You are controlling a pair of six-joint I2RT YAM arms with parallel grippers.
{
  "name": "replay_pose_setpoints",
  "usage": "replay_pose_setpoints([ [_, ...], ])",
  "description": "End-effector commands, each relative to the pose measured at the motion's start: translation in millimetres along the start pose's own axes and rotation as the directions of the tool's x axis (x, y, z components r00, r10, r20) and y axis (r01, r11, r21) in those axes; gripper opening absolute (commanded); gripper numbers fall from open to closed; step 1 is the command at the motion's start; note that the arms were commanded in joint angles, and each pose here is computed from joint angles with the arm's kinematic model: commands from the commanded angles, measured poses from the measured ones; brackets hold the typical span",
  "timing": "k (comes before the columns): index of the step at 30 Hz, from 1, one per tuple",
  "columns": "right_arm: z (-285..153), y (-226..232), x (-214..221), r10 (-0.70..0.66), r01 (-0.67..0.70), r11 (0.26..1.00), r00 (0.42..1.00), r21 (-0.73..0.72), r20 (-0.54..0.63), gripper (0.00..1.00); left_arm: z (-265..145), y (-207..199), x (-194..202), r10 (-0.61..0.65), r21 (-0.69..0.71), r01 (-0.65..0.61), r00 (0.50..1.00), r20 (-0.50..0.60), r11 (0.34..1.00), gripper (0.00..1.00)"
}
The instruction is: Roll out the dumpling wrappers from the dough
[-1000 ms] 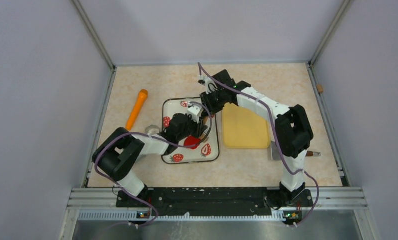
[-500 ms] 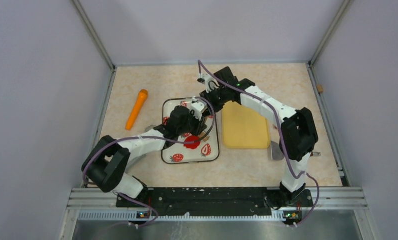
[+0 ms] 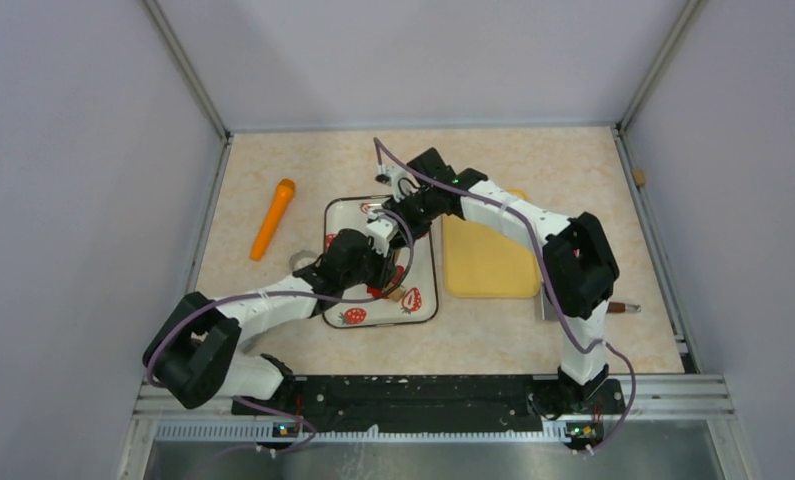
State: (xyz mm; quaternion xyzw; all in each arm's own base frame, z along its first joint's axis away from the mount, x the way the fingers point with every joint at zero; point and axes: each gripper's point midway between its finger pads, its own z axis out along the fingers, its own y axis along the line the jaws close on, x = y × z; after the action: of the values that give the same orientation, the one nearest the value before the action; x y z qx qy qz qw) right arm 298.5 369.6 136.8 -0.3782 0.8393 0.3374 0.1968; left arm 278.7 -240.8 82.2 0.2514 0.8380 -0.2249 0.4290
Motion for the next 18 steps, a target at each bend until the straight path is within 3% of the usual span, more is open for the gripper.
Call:
replay_pose_setpoints([
  [1,18.5,-10.2,4.4,-0.077,0.080,0.995,0.996,0.065,-0.043,0.00,7.2,16.2,15.8,-0.095,-0.085,0.095,0.995,0.005,0.992,0.00],
  [9,28.4,-43.9,28.4,-0.057,0.081,0.978,0.991,0.195,-0.123,0.00,39.6,10.8,46.8,-0.114,-0.028,0.113,0.992,-0.050,0.993,0.00],
  [18,22.6,-38.8,9.7,-0.056,0.069,0.983,0.995,0.171,-0.077,0.00,57.3,8.9,26.7,-0.073,-0.004,0.073,0.997,-0.032,0.997,0.00],
])
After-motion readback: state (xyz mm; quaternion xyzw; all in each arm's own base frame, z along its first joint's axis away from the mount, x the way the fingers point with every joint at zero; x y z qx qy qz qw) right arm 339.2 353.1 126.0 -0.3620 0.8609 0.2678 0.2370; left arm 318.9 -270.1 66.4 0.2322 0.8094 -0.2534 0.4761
